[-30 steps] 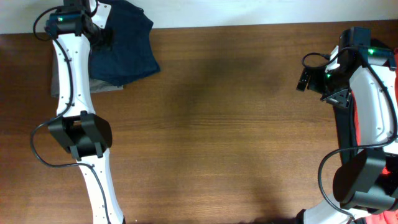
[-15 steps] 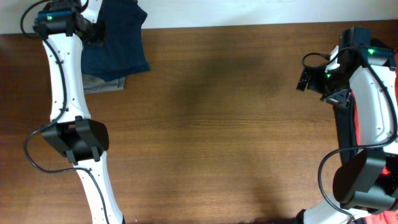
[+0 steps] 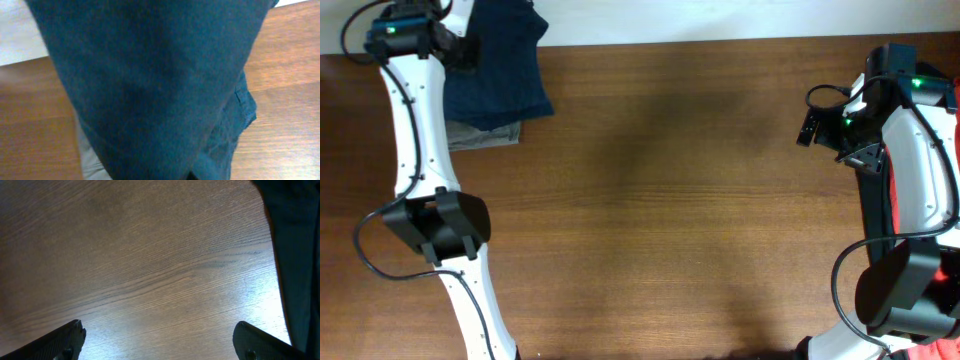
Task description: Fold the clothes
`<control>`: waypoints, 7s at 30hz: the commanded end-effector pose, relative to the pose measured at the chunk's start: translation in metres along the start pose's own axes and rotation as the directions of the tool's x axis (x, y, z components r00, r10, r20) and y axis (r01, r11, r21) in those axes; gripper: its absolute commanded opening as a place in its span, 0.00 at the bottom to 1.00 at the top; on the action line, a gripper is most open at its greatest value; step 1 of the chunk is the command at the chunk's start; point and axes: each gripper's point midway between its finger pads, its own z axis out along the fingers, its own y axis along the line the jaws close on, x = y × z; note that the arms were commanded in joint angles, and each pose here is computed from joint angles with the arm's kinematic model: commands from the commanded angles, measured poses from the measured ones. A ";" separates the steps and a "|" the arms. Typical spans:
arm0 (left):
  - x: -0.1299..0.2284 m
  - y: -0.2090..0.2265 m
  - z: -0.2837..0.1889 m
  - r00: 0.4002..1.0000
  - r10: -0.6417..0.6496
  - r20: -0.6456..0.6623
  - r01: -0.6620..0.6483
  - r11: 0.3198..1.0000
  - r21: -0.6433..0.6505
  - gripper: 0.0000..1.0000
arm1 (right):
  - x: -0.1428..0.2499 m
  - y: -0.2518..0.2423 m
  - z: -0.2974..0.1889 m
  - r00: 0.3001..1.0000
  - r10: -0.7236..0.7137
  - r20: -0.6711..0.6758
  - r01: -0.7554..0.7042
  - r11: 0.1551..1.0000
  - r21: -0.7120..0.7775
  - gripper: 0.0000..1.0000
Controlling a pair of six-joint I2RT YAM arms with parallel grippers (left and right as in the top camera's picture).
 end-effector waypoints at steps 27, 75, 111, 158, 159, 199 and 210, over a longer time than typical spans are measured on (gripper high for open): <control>0.004 0.074 0.083 0.989 -0.098 0.114 0.106 0.992 -0.062 0.38 | -0.002 -0.003 -0.004 1.000 -0.005 0.013 0.005 1.000 0.011 0.99; 0.033 0.117 0.158 0.950 -0.272 0.155 0.303 0.923 -0.236 0.01 | -0.002 -0.003 -0.004 1.000 -0.005 0.013 0.005 1.000 0.011 0.99; -0.032 0.024 0.138 0.926 -0.282 0.250 0.276 0.959 0.059 0.06 | -0.002 -0.003 -0.004 1.000 -0.005 0.014 0.005 1.000 0.011 0.99; 0.103 -0.046 0.144 0.889 -0.298 -0.348 0.375 0.909 0.182 0.01 | -0.002 -0.003 -0.004 1.000 -0.005 0.014 0.005 1.000 0.011 0.99; 0.107 -0.047 0.146 0.885 -0.296 -0.360 0.378 0.908 0.182 0.01 | -0.002 -0.003 -0.004 1.000 -0.005 0.013 0.005 1.000 0.011 0.99; 0.164 0.089 0.129 0.788 -0.528 -0.315 0.478 0.849 -0.227 0.01 | -0.002 -0.003 -0.004 1.000 -0.005 0.013 0.005 1.000 0.011 0.99; 0.067 0.120 0.067 0.855 -0.519 -0.011 0.510 0.844 -0.168 0.00 | -0.002 -0.003 -0.004 1.000 -0.005 0.013 0.005 1.000 0.011 0.99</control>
